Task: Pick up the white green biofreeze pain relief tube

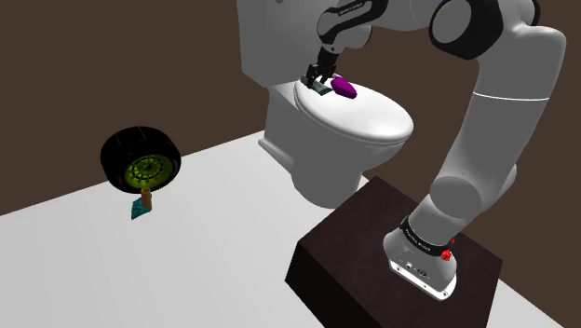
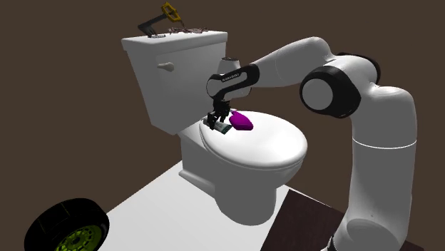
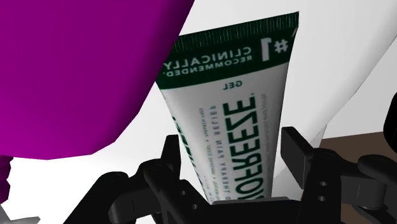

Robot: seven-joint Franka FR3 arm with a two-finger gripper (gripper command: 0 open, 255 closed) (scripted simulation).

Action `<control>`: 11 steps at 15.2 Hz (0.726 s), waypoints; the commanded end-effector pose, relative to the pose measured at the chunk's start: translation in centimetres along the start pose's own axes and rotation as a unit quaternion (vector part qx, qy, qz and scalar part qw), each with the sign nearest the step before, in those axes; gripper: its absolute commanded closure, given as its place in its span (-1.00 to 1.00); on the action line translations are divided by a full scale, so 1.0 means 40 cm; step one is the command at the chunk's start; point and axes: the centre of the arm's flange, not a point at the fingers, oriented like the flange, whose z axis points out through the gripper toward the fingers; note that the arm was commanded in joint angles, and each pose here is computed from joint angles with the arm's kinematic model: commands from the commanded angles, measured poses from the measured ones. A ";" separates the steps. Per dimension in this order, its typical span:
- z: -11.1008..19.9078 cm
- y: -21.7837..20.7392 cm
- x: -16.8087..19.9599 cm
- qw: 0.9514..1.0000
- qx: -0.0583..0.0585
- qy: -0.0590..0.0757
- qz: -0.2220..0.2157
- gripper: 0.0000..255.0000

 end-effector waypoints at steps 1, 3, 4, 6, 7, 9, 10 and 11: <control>0.005 0.000 -0.001 1.000 0.000 -0.001 0.000 1.00; 0.006 0.001 -0.001 1.000 0.000 -0.001 0.000 1.00; 0.007 0.001 -0.001 1.000 0.000 -0.001 0.000 1.00; 0.005 0.001 -0.001 1.000 0.000 -0.001 0.000 1.00; 0.002 0.001 -0.003 1.000 0.000 -0.001 0.000 1.00; -0.024 0.000 0.002 1.000 0.000 -0.001 0.000 1.00; -0.037 0.000 0.005 1.000 0.000 -0.001 0.000 1.00; -0.050 -0.001 0.008 1.000 0.000 -0.001 0.000 1.00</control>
